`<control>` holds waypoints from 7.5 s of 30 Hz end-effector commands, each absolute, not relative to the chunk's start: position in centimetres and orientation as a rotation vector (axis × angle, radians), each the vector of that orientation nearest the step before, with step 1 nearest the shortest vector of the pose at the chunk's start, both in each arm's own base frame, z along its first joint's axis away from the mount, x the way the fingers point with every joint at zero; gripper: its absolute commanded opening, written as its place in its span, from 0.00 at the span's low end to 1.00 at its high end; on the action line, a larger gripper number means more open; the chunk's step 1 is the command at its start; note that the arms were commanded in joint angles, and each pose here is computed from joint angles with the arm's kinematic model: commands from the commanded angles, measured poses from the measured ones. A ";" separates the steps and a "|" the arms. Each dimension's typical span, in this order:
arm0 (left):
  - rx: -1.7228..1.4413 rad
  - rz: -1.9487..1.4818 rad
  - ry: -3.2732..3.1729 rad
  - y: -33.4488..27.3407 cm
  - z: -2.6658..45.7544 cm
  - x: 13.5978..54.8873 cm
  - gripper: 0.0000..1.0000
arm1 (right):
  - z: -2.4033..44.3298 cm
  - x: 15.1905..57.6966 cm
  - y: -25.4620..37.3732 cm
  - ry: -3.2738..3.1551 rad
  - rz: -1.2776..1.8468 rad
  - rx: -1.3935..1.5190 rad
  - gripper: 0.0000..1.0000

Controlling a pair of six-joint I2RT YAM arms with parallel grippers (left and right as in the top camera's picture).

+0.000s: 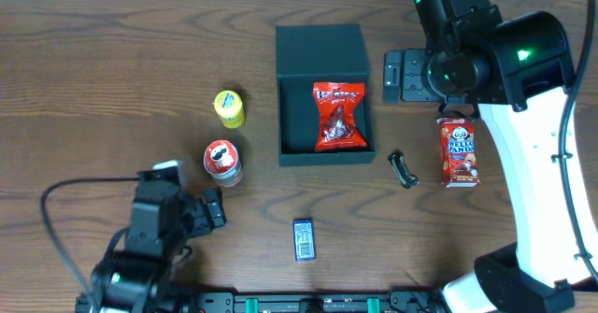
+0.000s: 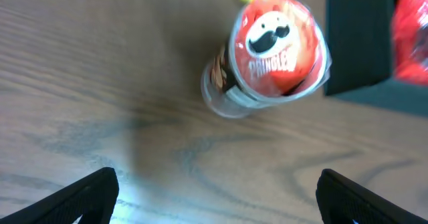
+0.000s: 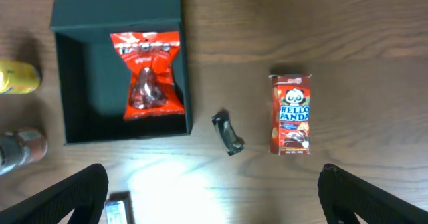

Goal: Pack container
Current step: 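Withdraw the right gripper up and to the right of the box, then move the left gripper over the Pringles can and grasp it, then lift the Pringles can and carry it into the black box, then lower the can beside the Hacks bag and release it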

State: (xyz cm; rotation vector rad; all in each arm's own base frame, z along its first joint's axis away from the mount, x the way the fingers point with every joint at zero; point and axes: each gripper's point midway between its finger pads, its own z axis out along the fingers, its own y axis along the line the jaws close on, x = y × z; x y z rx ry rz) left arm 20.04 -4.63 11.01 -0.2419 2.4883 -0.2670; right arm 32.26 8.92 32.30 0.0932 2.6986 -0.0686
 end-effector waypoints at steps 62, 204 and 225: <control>-0.162 0.041 2.479 -7.8 2.9 30.0 0.70 | 33.5 33.9 6.4 2.580 -0.225 0.210 0.99; 0.562 -0.352 3.117 -26.4 11.3 37.7 0.95 | 31.1 33.6 6.0 2.646 -0.301 0.196 0.99; 1.074 -0.153 2.708 -27.6 11.5 42.9 0.95 | 31.2 33.7 6.0 2.642 -0.298 0.196 0.99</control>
